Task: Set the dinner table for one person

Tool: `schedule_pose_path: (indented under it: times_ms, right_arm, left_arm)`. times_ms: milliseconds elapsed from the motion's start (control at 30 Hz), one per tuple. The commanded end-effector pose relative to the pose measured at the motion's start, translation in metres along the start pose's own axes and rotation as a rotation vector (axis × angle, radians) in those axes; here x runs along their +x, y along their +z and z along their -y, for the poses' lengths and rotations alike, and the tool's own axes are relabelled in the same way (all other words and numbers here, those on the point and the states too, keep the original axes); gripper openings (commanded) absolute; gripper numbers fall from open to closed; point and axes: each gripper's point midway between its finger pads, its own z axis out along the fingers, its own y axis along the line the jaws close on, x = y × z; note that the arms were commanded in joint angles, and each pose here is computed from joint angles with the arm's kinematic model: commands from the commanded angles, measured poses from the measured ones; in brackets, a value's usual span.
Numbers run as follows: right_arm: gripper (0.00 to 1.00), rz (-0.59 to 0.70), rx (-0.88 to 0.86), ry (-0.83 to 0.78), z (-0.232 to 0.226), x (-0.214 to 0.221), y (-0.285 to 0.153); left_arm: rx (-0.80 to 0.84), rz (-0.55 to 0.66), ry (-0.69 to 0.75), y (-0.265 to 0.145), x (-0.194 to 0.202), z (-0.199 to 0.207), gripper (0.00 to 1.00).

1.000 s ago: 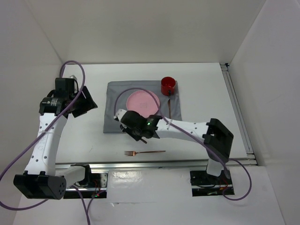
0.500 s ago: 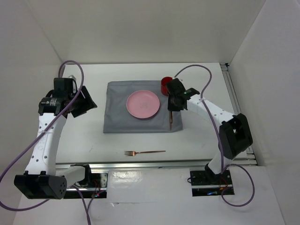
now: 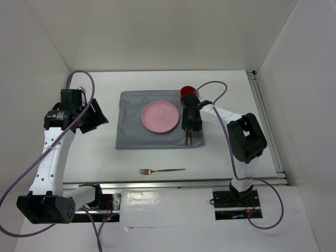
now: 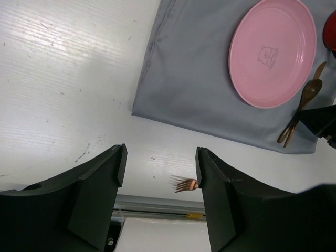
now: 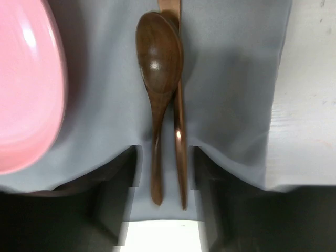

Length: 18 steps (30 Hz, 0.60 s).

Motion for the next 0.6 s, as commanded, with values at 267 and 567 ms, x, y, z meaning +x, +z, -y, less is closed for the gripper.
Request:
schedule_pose_path:
  times_ms: [267,567]
  right_arm:
    - [0.67,0.179,-0.14,-0.219,-0.033,0.0,-0.085]
    - [0.63,-0.004,-0.395,-0.827,-0.104,0.163,-0.122]
  left_arm:
    - [0.043,0.026,0.012,-0.006,-0.001,0.004,0.72]
    - [0.056,0.03,0.013,-0.003,-0.007,0.008,0.72]
